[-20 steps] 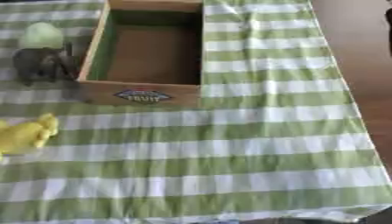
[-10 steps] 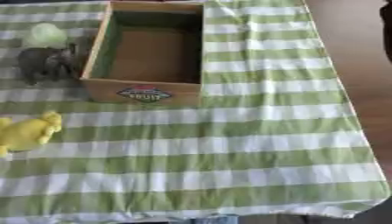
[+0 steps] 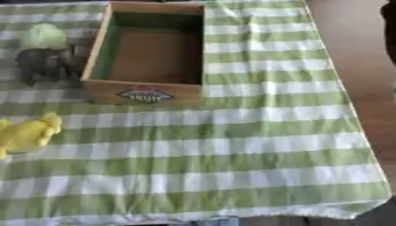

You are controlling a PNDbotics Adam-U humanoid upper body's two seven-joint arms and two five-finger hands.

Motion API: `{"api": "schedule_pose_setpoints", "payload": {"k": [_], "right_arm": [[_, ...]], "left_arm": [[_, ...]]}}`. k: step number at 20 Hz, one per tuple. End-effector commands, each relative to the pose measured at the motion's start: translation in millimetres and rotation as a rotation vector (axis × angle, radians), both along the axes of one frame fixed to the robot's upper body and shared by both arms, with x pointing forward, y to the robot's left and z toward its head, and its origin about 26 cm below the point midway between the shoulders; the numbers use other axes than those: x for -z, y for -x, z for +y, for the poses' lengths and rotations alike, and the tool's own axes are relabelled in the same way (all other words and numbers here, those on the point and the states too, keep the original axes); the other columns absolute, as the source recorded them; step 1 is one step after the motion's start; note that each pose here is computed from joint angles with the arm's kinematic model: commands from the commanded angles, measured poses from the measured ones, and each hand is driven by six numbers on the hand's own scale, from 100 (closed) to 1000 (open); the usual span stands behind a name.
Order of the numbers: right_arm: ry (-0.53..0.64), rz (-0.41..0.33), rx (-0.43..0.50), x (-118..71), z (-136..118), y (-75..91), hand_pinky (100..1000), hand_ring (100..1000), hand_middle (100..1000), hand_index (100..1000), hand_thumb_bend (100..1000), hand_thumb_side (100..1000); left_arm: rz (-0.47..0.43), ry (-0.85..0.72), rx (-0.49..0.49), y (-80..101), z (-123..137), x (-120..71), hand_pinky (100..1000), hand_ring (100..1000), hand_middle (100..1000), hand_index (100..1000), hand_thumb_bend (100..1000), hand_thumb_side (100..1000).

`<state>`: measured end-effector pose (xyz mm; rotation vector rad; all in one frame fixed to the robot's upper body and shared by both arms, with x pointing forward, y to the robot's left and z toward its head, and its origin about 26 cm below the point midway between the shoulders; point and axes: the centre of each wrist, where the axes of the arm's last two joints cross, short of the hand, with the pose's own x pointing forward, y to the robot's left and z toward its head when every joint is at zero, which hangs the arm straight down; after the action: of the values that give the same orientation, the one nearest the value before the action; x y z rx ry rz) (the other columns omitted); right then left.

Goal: Pick up objects on the table and place them in the box.

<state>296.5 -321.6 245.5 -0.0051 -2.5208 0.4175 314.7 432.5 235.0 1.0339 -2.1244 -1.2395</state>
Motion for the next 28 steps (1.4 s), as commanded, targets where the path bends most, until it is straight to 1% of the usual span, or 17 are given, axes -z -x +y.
{"api": "schedule_pose_setpoints", "payload": {"k": [1, 4, 6, 7, 8, 9, 13, 16, 21, 25, 26, 28], "right_arm": [[0.028, -0.029, -0.008, -10.2, 1.0, 3.4, 749, 758, 727, 860, 100, 1000], [0.027, -0.029, -0.015, -10.5, 2.2, 3.0, 749, 758, 727, 860, 100, 1000], [0.027, -0.028, -0.019, -10.6, 3.0, 2.7, 750, 758, 727, 859, 100, 1000], [0.027, -0.026, -0.021, -10.6, 3.3, 2.6, 750, 758, 726, 859, 100, 1000], [0.028, -0.025, -0.023, -10.5, 3.7, 2.5, 750, 758, 726, 859, 100, 1000], [0.028, -0.024, -0.025, -10.5, 4.1, 2.4, 750, 758, 726, 859, 100, 1000], [0.029, -0.02, -0.03, -10.2, 4.8, 2.1, 751, 758, 725, 859, 100, 1000], [0.029, -0.019, -0.034, -9.8, 5.4, 2.0, 751, 758, 724, 859, 100, 1000], [0.027, -0.013, -0.039, -8.5, 6.2, 1.8, 751, 760, 723, 859, 100, 1000], [0.026, -0.009, -0.041, -7.3, 6.6, 1.7, 752, 761, 723, 859, 100, 1000], [0.025, -0.008, -0.043, -7.1, 7.0, 1.7, 752, 761, 723, 858, 100, 1000], [0.025, -0.007, -0.045, -6.8, 7.5, 1.5, 752, 761, 722, 858, 100, 1000]], "left_arm": [[0.028, -0.155, -0.006, -2.6, -3.0, -17.4, 612, 817, 793, 914, 100, 810], [0.087, -0.257, 0.005, -7.0, -13.1, -17.5, 637, 836, 810, 931, 100, 825], [0.123, -0.317, 0.011, -9.2, -20.9, -17.6, 656, 846, 818, 940, 100, 852], [0.14, -0.343, 0.013, -10.1, -25.1, -17.7, 669, 855, 823, 945, 100, 896], [0.155, -0.367, 0.015, -10.9, -29.7, -17.8, 672, 857, 824, 946, 100, 906], [0.169, -0.388, 0.017, -11.5, -34.1, -17.9, 686, 866, 831, 950, 100, 939], [0.208, -0.448, 0.029, -12.1, -49.9, -18.6, 699, 872, 835, 956, 100, 994], [0.224, -0.467, 0.048, -12.6, -59.3, -18.9, 701, 875, 836, 959, 147, 1000], [0.267, -0.487, 0.079, -15.7, -71.1, -17.1, 701, 880, 838, 967, 259, 1000], [0.306, -0.499, 0.112, -19.6, -80.6, -14.8, 704, 888, 845, 969, 252, 1000], [0.316, -0.5, 0.118, -20.8, -83.0, -14.0, 708, 892, 851, 973, 265, 1000], [0.333, -0.505, 0.117, -22.7, -85.5, -12.5, 725, 915, 872, 986, 328, 1000]]}}
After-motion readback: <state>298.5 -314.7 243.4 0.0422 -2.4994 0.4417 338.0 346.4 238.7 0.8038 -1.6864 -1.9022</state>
